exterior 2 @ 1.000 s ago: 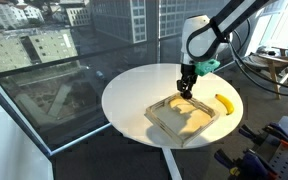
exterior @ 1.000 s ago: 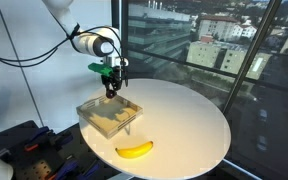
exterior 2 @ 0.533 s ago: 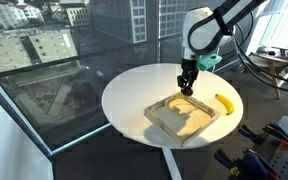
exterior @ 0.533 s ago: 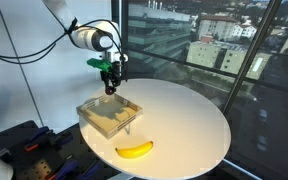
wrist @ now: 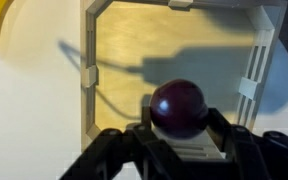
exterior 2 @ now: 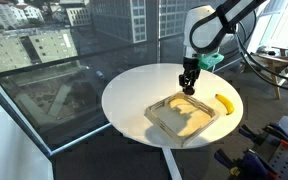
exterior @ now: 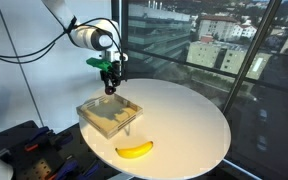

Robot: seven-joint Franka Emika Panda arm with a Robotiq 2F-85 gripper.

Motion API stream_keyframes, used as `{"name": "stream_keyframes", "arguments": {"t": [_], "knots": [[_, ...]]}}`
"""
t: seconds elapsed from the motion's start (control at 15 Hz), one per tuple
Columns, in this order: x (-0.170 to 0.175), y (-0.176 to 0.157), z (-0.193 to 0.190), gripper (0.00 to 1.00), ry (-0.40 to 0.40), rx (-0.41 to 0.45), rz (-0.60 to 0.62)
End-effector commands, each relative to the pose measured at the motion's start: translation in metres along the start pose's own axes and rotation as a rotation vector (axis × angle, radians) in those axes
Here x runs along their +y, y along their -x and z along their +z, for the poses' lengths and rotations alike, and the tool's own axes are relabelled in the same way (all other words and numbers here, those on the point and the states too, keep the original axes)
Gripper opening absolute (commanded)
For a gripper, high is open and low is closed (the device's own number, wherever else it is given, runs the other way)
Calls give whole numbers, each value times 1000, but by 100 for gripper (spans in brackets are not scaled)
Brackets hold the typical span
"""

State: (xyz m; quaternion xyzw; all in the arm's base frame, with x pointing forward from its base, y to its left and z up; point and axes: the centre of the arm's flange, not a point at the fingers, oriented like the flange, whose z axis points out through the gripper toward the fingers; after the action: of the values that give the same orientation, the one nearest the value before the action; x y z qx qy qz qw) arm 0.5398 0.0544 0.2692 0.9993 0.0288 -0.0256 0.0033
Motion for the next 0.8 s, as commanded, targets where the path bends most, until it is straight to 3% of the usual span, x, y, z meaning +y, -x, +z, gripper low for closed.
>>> {"name": "stream_keyframes", "arguments": {"t": [0.0,0.73], "knots": [[12,11,-9,33,9,-6,4],[54,17,-9,33,18,-4,79]]}}
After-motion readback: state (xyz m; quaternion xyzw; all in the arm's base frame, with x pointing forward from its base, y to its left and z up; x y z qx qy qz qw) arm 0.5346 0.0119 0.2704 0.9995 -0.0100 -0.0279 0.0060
